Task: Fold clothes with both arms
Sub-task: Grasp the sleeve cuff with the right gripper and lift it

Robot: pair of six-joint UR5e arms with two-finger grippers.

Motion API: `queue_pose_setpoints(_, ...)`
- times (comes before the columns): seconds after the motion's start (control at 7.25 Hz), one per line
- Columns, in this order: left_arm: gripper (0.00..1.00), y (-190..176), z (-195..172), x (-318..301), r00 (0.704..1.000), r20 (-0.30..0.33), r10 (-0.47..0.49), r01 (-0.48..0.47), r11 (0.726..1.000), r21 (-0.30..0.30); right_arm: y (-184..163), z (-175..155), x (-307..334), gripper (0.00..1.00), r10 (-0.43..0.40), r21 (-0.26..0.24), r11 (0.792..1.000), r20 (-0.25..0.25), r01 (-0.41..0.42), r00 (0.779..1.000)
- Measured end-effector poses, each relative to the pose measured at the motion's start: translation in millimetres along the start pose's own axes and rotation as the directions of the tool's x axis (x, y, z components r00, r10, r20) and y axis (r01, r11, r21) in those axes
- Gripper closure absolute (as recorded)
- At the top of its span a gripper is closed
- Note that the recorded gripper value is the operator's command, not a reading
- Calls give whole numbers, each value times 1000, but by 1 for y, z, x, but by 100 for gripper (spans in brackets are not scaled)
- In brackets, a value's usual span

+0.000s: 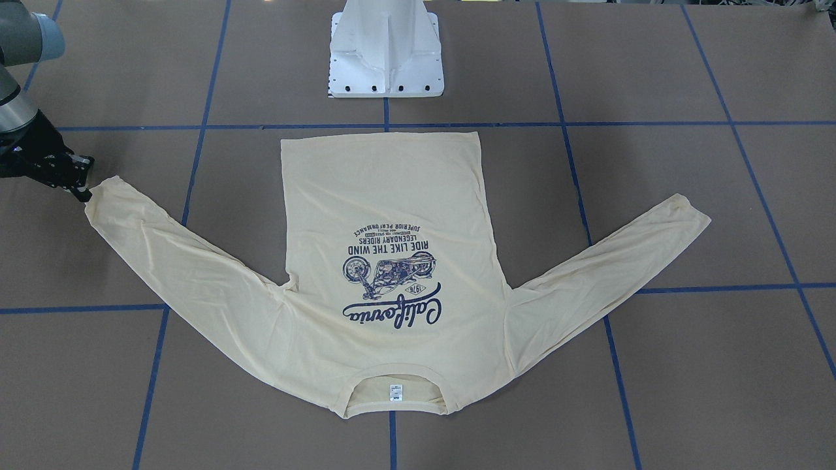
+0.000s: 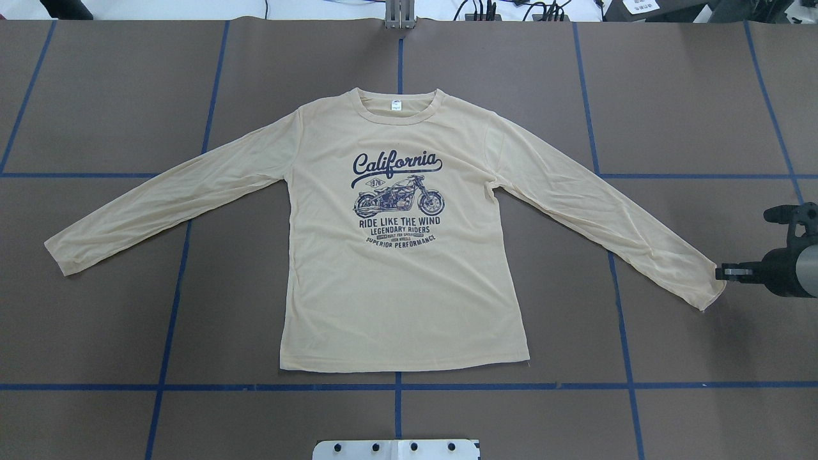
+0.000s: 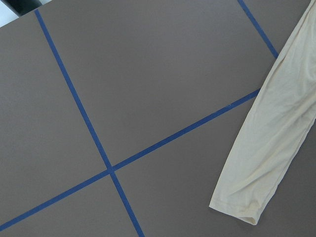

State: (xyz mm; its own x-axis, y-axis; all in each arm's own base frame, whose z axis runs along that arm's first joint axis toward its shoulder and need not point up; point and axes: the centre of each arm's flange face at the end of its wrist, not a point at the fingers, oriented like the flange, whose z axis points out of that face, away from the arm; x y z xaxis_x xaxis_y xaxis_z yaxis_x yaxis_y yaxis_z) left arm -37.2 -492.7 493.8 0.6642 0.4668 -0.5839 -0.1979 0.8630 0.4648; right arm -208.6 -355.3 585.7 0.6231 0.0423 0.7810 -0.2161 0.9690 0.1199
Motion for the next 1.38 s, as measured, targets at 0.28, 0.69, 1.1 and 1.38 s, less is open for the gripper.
queue_pose_setpoints(0.28,0,-1,0,0,1000,0,0,0,1000,0,-35,-35,-17,100,34,30,999,78,-36,996)
queue_pose_setpoints(0.69,0,-1,0,1,1000,0,2,-2,1000,2,-107,-100,-97,100,80,71,994,123,-89,989)
queue_pose_setpoints(1.1,0,-1,0,0,1000,0,2,-2,1000,1,-181,-179,-237,100,144,85,985,90,-152,985)
queue_pose_setpoints(1.38,0,0,1,-1,1000,1,-2,2,1000,-2,-209,-209,-328,100,187,103,976,49,-191,981)
